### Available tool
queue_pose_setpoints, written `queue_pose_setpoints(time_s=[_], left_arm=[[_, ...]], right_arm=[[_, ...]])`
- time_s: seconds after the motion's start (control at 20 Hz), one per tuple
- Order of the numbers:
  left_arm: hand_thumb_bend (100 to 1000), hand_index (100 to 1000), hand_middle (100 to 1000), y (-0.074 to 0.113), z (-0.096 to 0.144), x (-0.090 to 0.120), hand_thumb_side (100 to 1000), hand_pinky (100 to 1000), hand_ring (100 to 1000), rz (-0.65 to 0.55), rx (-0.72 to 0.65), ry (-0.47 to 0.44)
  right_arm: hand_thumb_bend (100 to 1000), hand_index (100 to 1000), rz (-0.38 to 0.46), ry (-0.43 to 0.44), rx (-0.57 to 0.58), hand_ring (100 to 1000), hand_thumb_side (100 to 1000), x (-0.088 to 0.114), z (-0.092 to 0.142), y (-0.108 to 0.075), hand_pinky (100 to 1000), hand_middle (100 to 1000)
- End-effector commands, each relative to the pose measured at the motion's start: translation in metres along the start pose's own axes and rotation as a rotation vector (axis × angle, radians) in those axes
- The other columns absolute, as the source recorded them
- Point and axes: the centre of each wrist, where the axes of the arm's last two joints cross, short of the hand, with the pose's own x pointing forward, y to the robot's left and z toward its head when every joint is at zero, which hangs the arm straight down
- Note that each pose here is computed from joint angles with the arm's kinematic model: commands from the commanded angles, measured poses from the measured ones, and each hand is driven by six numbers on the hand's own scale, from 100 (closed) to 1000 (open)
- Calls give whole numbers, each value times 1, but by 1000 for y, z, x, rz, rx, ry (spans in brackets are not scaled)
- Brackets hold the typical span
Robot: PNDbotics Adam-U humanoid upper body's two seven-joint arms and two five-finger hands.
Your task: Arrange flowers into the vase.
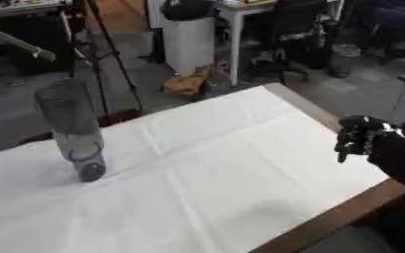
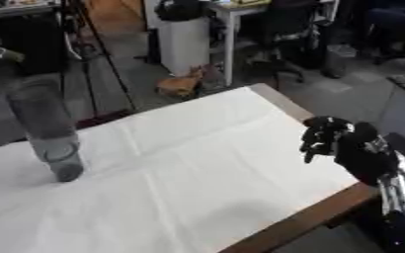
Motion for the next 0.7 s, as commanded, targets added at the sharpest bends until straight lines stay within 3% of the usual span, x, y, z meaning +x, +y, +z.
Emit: queue_pose_setpoints(time_s=[0.05,0.7], left_arm=[[100,126,100,10,-4,15,266,100,100,-42,15,-30],[100,126,100,9,-4,7,266,100,100,-105,-3,12]], right_arm=[[824,797,47,-8,-1,600,713,14,0,-7,508,592],[824,797,54,-3,-1,600,714,15,1,-8,507,592]])
